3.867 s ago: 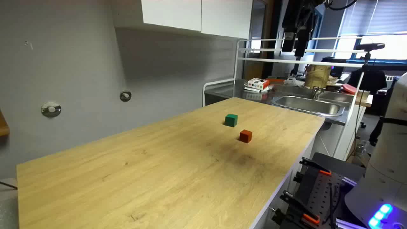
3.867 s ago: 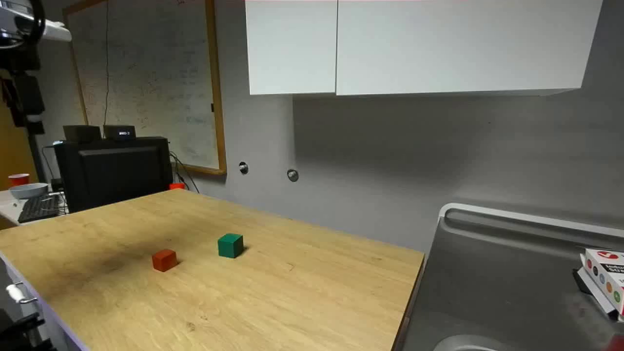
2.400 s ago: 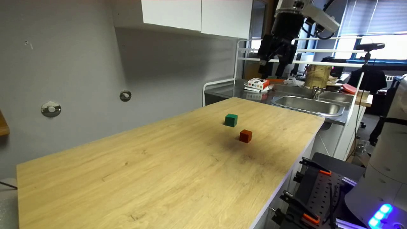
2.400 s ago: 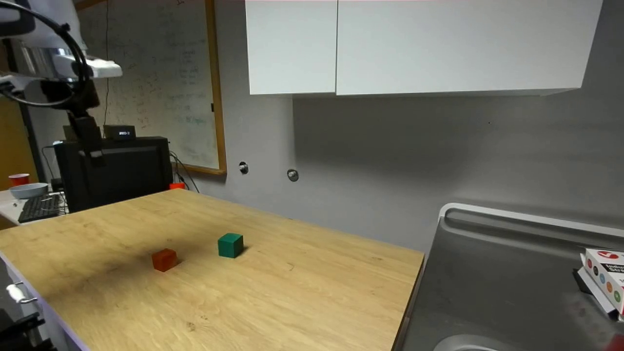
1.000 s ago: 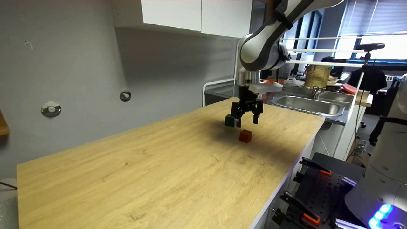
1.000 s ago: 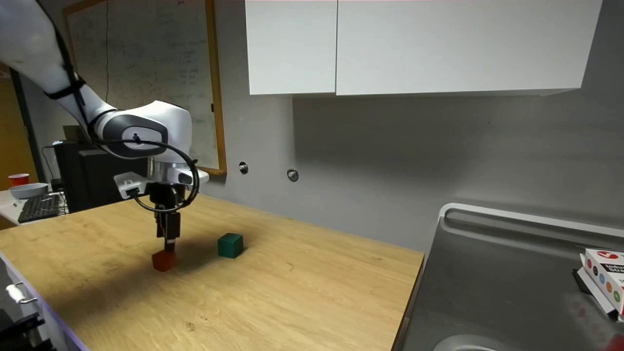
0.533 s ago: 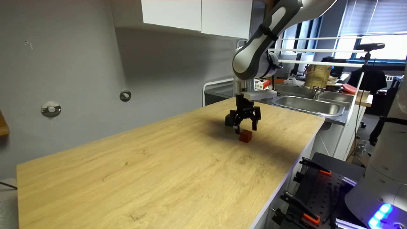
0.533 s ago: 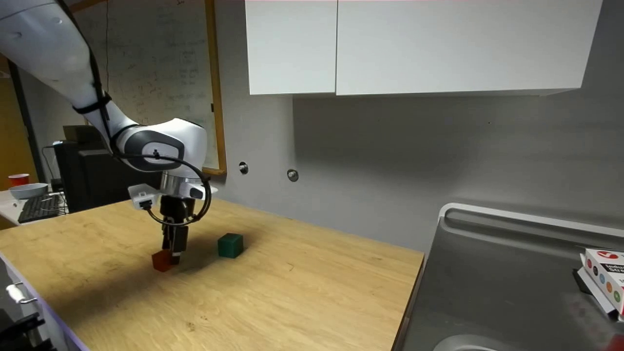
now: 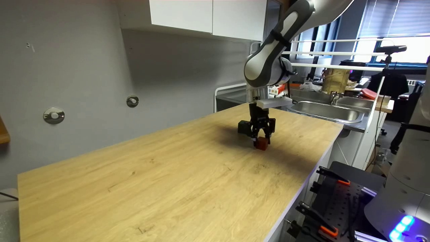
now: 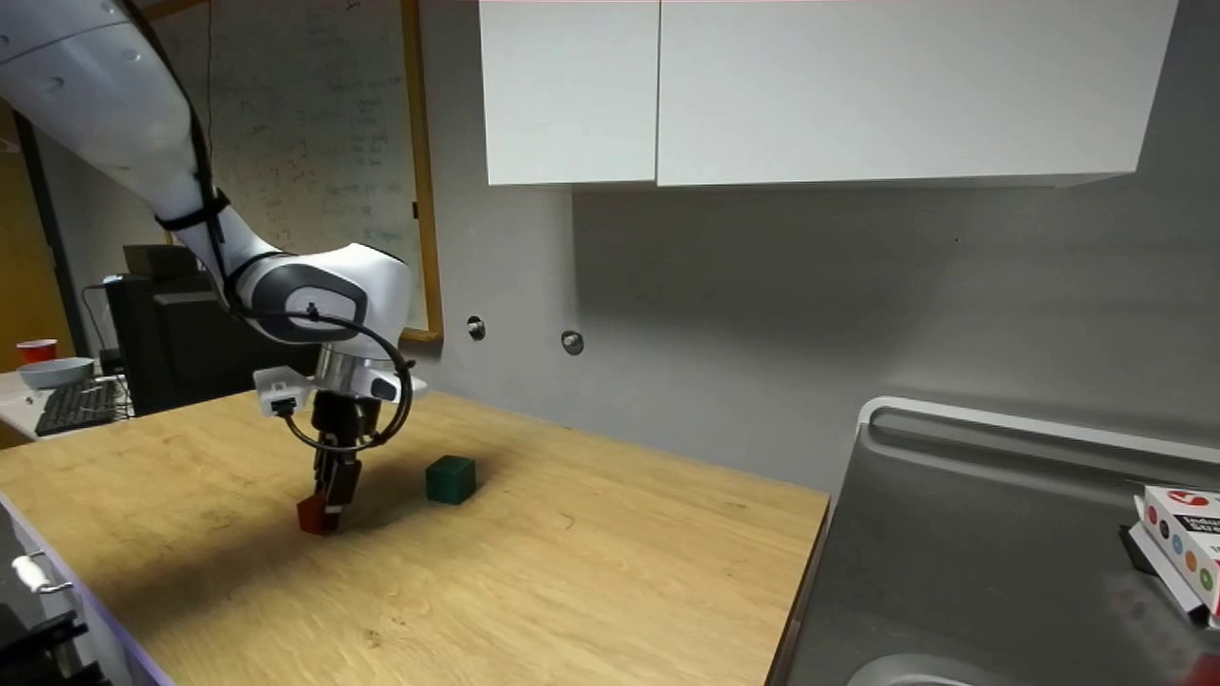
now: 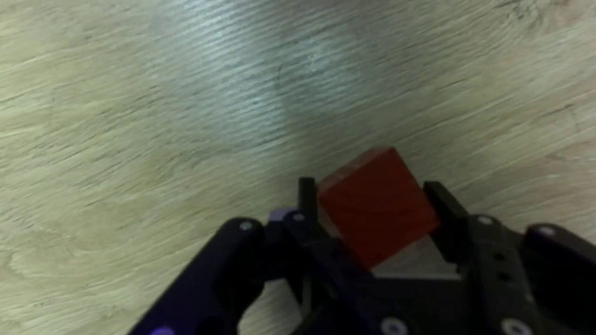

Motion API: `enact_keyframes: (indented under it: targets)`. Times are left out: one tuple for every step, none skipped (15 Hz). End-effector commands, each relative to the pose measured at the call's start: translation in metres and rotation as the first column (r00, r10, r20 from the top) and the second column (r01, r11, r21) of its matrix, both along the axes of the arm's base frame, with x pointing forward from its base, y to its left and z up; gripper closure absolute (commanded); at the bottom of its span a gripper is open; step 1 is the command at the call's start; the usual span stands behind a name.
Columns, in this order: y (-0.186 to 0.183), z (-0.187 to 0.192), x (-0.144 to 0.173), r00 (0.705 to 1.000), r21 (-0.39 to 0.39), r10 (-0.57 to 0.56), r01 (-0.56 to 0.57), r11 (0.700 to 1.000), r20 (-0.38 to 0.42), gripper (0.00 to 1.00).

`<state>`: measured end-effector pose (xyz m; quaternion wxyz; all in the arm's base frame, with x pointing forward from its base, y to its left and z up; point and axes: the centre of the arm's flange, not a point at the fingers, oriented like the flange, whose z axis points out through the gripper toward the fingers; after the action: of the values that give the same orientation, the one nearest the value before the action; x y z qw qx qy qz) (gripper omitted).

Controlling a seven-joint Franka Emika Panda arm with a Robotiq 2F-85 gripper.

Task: Put the orange block on top of the green one

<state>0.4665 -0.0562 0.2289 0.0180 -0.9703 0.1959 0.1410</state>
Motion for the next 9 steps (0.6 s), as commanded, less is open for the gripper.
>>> enact_keyframes:
  targets:
    - [0.005, 0.006, 0.010, 1.000, -0.002, -0.022, 0.022, 1.000, -0.009, 0.66]
    - [0.007, 0.009, 0.013, 1.000, -0.003, -0.016, 0.016, 1.000, -0.004, 0.66]
    - [0.007, 0.012, 0.017, 1.000, -0.005, -0.007, 0.007, 1.000, 0.002, 0.66]
    - [0.008, 0.020, 0.025, 1.000, -0.008, 0.004, -0.004, 1.000, 0.013, 0.66]
    - [0.008, 0.028, 0.033, 1.000, -0.010, 0.013, -0.013, 1.000, 0.027, 0.66]
    - [0.009, 0.037, 0.043, 0.999, -0.016, 0.020, -0.020, 1.000, 0.044, 0.66]
    - [0.009, 0.048, 0.053, 0.998, -0.016, 0.025, -0.024, 1.000, 0.062, 0.66]
    - [0.009, 0.058, 0.063, 0.996, -0.019, 0.032, -0.030, 0.999, 0.082, 0.66]
    - [0.008, 0.068, 0.074, 0.994, -0.023, 0.038, -0.036, 0.999, 0.100, 0.66]
